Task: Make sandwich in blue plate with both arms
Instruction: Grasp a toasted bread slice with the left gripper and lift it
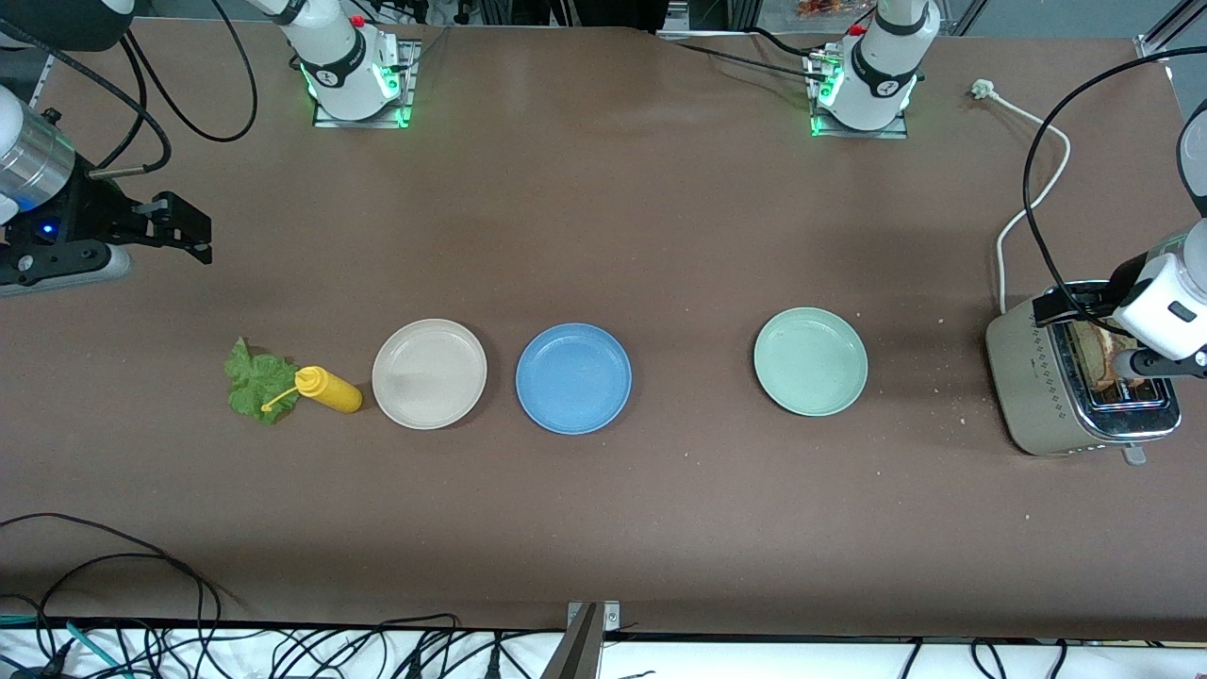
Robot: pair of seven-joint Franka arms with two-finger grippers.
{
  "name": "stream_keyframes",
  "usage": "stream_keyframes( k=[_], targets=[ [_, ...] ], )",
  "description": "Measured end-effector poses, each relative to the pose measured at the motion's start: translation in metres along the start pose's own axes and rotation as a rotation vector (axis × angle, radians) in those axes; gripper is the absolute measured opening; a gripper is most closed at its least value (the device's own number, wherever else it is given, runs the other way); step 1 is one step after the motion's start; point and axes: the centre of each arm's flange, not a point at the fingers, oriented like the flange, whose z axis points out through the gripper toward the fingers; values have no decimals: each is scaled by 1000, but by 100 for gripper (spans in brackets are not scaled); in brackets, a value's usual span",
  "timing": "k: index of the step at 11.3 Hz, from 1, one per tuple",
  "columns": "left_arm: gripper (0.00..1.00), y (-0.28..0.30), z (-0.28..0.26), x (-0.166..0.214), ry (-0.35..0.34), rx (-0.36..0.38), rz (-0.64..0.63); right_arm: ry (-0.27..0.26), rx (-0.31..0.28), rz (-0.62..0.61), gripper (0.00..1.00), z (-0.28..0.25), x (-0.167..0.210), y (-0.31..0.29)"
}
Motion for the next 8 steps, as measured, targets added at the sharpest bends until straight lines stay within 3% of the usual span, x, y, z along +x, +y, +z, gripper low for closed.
stream_keyframes(
  k=[3,6,8],
  targets=[
    [100,-4,5,3,6,6,14,0,0,0,100,0,0,0],
    [100,-88,92,34,-22,-25,26,-1,0,1,100,0,0,1],
    [100,-90,105,39,-31,-33,33,-1,0,1,100,0,0,0]
  ],
)
